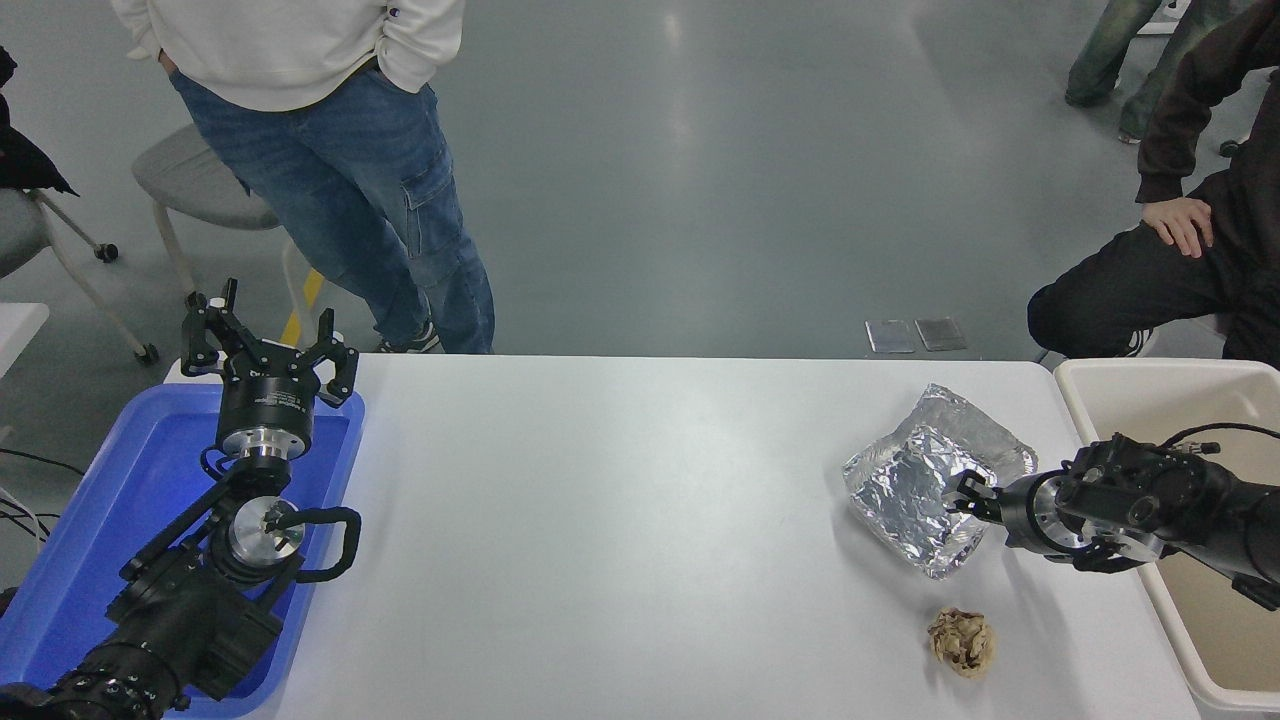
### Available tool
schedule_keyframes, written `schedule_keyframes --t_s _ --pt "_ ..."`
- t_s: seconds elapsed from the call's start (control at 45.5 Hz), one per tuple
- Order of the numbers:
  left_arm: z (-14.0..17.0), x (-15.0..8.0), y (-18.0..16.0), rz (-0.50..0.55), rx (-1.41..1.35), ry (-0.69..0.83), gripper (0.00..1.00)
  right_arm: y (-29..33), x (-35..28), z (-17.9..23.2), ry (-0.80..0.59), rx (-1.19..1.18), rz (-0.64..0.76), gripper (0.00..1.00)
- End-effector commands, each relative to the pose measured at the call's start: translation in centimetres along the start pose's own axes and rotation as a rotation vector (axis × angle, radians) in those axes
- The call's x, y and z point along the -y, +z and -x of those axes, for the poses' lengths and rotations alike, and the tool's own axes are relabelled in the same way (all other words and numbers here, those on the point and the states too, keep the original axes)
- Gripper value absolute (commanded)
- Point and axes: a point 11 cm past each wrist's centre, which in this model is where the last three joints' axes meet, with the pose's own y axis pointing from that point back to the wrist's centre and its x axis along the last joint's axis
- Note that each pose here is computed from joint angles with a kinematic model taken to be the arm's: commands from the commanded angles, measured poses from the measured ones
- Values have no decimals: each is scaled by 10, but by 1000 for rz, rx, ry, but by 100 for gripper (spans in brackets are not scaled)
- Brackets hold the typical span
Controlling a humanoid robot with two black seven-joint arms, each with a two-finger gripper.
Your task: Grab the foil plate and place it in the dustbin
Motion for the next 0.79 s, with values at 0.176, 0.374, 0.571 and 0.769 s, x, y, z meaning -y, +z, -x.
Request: schedule_keyframes --t_s 0.176,0.374,0.571,0.769 --pt "0 0 0 0 0 0 99 -9 -1 -8 29 -32 -17 0" --pt "0 0 -1 -2 -1 0 99 -18 -10 -19 36 -35 -36 0" --pt "0 0 -1 -2 -1 0 99 -30 -58 -63 74 -70 -67 0" --pt "0 0 -1 -2 -1 0 99 -45 -144 -109 116 -164 -66 0"
